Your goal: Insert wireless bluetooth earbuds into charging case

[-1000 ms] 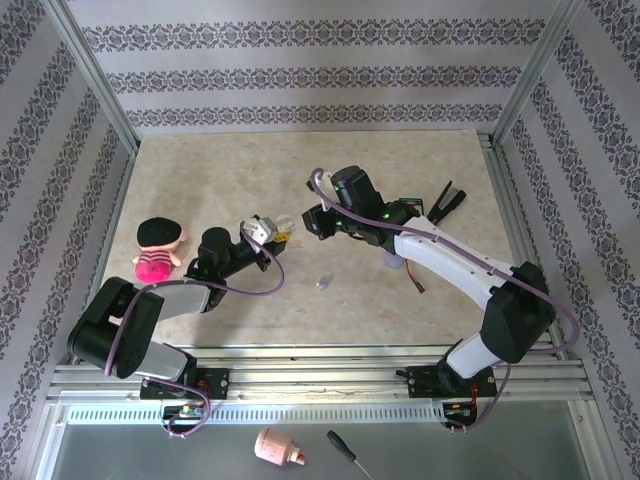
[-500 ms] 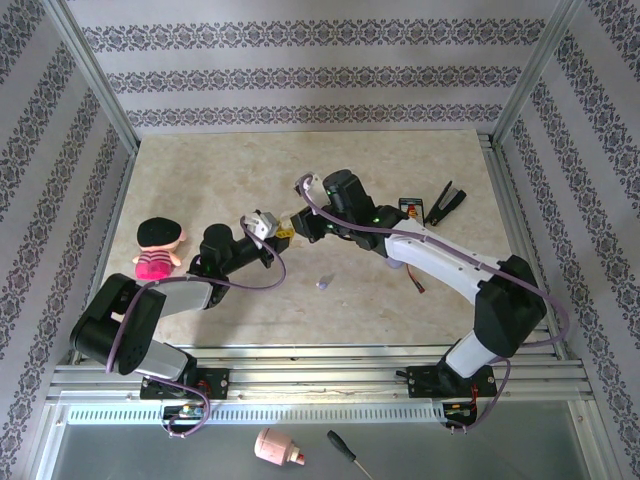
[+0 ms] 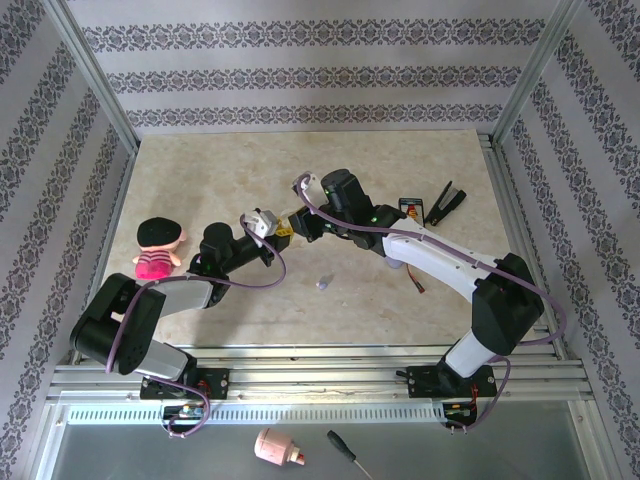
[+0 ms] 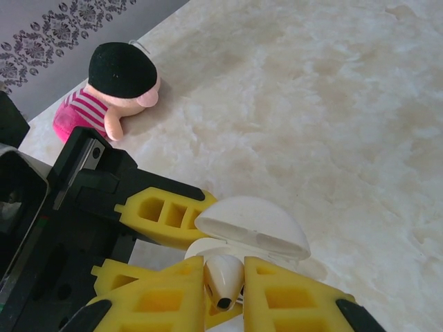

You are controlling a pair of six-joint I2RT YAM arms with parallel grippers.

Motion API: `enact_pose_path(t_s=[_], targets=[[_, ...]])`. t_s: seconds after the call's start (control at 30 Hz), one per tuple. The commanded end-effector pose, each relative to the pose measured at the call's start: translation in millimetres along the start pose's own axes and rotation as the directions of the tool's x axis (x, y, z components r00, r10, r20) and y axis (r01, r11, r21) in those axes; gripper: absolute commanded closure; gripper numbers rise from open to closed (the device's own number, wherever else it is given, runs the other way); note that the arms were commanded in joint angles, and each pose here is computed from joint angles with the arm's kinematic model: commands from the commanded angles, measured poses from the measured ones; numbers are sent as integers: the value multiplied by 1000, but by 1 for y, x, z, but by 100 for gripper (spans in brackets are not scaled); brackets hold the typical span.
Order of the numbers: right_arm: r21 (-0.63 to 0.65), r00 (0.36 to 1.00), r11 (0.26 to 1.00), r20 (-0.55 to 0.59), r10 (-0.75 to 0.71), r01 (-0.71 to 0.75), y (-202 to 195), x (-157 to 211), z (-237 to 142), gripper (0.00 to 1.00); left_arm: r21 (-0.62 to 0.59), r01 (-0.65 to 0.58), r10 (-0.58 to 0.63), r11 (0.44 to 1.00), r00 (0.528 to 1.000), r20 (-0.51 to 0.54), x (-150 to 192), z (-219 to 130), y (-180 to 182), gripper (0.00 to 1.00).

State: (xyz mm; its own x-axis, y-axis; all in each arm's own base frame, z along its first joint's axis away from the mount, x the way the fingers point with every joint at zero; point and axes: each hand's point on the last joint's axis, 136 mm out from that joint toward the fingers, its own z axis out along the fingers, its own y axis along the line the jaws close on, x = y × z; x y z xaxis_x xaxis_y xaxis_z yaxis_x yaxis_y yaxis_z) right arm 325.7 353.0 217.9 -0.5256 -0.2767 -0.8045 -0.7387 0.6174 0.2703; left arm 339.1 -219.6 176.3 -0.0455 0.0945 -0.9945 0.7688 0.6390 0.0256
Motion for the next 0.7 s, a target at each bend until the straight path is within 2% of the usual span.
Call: enact_pose_path(t_s=[0.0,0.33,0.67], targets=[[-14,998,999,47,-37,38,7,-18,1,83,45,-13,11,999,998,61,-18,5,-9,100],[-4,999,999,10,-37,37,0,-7,14,83,27,-10,8,1000,998,66,-21,3,-6,100],[19,999,999,-3,-47,47,-3,3,9,83,-19,48,-46,999,997,66,-23,6,4,100]])
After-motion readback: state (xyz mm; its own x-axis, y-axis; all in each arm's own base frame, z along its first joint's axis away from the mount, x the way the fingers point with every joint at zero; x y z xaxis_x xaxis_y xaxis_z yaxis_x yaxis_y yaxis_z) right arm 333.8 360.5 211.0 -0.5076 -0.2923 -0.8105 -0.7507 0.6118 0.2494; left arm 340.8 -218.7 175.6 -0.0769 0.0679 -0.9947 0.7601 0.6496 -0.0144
